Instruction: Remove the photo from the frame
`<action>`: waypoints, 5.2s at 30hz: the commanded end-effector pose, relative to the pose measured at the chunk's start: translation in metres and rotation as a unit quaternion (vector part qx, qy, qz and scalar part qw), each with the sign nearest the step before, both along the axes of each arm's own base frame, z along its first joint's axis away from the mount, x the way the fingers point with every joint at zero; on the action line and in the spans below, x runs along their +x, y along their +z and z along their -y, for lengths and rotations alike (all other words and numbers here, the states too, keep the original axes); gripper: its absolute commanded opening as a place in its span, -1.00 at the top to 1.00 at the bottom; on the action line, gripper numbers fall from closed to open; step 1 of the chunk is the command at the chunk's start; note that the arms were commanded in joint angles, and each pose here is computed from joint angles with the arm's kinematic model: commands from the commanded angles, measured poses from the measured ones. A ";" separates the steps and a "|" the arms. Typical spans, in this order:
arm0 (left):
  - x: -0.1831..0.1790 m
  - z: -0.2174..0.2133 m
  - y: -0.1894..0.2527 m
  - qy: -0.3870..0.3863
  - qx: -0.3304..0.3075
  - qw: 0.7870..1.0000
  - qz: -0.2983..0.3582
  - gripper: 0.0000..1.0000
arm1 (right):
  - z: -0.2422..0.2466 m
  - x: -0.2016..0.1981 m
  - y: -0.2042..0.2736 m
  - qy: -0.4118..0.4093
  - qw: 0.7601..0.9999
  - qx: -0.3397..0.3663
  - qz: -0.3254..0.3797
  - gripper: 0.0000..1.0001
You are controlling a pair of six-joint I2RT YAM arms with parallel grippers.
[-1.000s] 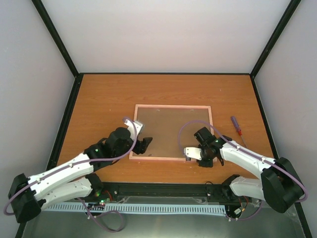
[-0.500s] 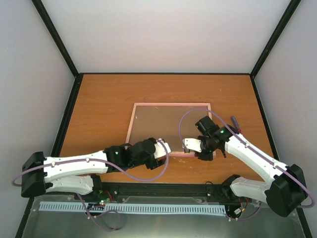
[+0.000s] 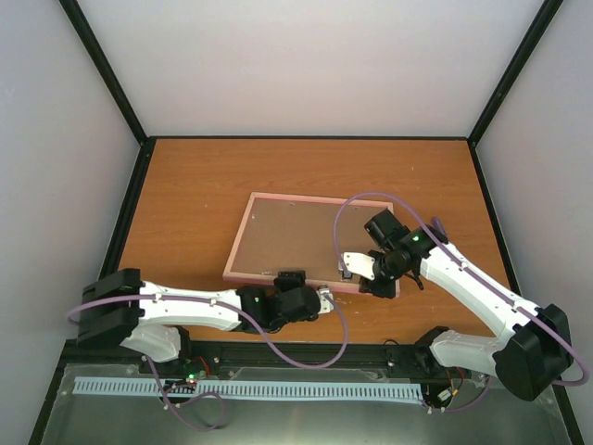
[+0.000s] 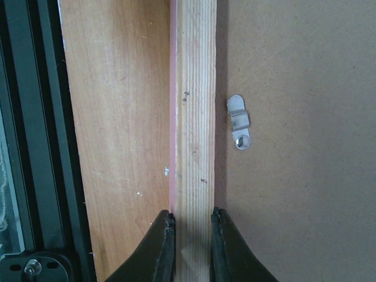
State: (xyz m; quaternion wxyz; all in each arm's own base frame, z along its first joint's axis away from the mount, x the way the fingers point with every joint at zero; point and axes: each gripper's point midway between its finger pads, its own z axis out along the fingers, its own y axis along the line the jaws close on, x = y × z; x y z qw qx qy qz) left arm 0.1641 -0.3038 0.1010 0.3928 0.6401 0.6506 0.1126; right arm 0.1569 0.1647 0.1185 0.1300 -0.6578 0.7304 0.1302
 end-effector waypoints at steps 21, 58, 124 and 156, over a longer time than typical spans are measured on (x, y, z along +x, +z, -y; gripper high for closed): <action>0.019 0.054 0.023 -0.054 0.002 0.987 0.148 0.27 | -0.019 -0.002 0.023 0.002 0.998 0.063 -0.002 0.95; 0.077 0.072 0.223 0.169 -0.195 0.962 -0.090 0.99 | 0.099 0.106 0.234 -0.385 0.806 0.108 0.436 -0.49; 0.257 -0.055 0.280 0.268 -0.563 0.707 -0.334 0.99 | 0.050 0.134 0.097 -0.363 0.880 0.135 0.276 -0.47; 0.179 -0.131 0.049 0.319 -0.661 0.527 -0.429 0.94 | 0.028 0.129 0.038 -0.338 0.915 0.135 0.174 -0.47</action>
